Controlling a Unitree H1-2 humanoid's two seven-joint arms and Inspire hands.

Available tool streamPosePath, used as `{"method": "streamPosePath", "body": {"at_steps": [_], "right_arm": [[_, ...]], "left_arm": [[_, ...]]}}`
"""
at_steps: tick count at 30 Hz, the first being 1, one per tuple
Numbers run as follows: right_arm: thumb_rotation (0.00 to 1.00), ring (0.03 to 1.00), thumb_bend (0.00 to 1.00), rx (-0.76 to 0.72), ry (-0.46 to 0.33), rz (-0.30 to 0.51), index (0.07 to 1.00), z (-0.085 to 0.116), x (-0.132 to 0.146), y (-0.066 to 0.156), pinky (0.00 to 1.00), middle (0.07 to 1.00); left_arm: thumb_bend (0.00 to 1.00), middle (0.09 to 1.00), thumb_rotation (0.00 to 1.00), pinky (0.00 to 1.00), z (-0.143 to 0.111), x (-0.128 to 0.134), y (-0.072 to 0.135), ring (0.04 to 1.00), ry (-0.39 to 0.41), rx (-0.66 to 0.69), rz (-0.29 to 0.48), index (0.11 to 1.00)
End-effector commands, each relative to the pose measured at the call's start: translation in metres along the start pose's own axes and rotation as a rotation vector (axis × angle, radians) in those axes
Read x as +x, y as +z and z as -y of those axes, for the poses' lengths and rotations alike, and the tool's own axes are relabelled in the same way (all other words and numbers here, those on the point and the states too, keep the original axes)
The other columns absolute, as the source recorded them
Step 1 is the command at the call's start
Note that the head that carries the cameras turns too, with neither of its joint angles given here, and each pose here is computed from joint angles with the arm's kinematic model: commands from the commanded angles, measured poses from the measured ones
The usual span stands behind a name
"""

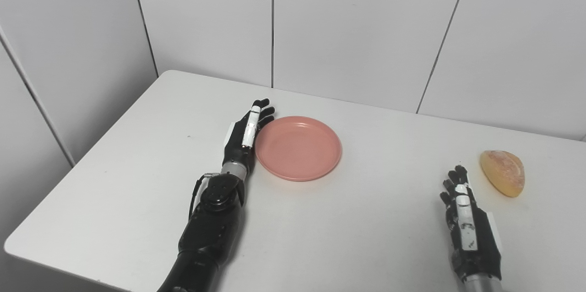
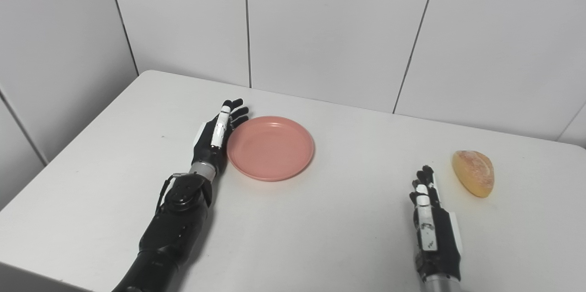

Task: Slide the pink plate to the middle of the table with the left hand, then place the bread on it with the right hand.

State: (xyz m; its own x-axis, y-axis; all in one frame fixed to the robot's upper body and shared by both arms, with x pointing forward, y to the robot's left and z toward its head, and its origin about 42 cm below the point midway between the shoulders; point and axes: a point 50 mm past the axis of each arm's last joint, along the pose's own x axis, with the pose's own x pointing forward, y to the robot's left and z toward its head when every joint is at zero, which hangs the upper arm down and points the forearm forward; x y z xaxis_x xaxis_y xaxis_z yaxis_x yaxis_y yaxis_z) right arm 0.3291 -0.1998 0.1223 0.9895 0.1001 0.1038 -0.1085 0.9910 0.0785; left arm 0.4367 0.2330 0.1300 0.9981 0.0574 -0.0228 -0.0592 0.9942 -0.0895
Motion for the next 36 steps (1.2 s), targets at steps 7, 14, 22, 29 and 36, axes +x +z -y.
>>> {"method": "streamPosePath", "body": {"at_steps": [7, 14, 22, 29, 36], "right_arm": [[0.91, 1.000, 0.53, 0.011, -0.012, 0.044, 1.000, -0.016, 0.009, 0.014, 1.00, 1.000], [0.89, 1.000, 0.50, 0.023, -0.027, 0.049, 1.000, -0.026, 0.013, 0.013, 1.00, 1.000], [0.86, 1.000, 0.50, 0.040, -0.034, 0.050, 1.000, -0.038, 0.017, 0.013, 1.00, 1.000], [0.84, 1.000, 0.52, 0.043, -0.032, 0.057, 1.000, -0.045, 0.021, 0.013, 1.00, 1.000], [0.86, 1.000, 0.54, 0.029, -0.021, 0.049, 1.000, -0.047, 0.021, 0.016, 1.00, 1.000]], "left_arm": [[0.40, 0.831, 1.00, 0.85, 0.027, -0.011, -0.001, 0.853, -0.117, -0.063, -0.020, 0.818], [0.41, 0.849, 1.00, 0.86, 0.035, -0.022, -0.005, 0.864, -0.145, -0.080, -0.030, 0.840], [0.43, 0.817, 1.00, 0.85, 0.045, -0.036, -0.015, 0.840, -0.155, -0.117, -0.028, 0.799], [0.44, 0.857, 1.00, 0.86, 0.057, -0.048, -0.019, 0.872, -0.215, -0.128, -0.034, 0.851], [0.44, 0.893, 1.00, 0.92, 0.070, -0.056, -0.022, 0.907, -0.241, -0.129, -0.004, 0.877]]}}
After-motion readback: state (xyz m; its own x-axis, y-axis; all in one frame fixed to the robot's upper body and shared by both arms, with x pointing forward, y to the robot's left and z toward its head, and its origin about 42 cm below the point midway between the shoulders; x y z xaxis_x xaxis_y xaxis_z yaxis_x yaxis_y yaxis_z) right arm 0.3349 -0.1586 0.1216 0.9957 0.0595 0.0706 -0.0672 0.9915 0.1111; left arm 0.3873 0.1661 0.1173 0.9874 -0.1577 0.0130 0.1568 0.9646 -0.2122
